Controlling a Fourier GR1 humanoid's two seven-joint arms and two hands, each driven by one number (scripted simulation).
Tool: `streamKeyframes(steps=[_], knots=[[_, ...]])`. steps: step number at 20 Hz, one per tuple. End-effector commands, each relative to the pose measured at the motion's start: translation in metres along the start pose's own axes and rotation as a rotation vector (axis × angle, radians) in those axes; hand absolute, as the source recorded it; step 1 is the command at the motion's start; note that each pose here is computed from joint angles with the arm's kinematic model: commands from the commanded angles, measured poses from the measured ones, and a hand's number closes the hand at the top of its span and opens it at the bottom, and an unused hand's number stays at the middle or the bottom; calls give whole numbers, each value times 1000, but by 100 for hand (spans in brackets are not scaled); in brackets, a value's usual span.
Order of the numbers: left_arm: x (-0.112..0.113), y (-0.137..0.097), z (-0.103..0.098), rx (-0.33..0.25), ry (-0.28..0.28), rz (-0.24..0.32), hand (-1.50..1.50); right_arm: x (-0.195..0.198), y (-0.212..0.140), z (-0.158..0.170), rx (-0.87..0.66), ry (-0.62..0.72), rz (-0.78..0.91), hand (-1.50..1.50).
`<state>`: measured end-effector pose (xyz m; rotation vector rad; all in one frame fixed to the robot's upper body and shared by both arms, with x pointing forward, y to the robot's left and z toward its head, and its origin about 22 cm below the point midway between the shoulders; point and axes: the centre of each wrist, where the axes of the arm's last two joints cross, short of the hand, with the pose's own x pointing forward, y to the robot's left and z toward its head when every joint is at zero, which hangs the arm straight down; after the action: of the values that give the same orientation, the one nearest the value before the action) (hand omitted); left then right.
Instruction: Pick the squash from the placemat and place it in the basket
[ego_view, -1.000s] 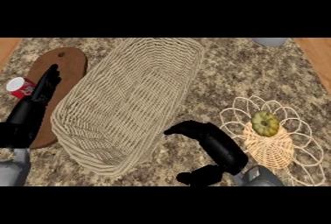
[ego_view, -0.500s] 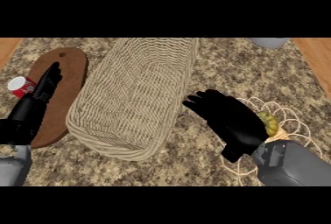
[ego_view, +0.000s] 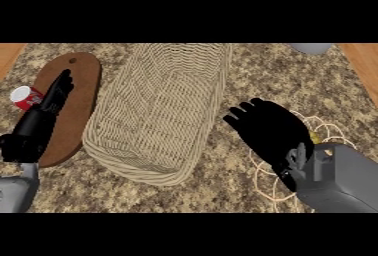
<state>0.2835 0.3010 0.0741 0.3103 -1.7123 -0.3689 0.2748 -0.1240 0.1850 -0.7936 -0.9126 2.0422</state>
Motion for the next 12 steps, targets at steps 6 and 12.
streamKeyframes(steps=[6,12], knots=[[5,-3,-2,-6,-22,14,0,-12,-14,2,168,108,49,-150],[5,-11,-7,-13,-11,16,0,-1,-2,-13,210,114,92,-150]])
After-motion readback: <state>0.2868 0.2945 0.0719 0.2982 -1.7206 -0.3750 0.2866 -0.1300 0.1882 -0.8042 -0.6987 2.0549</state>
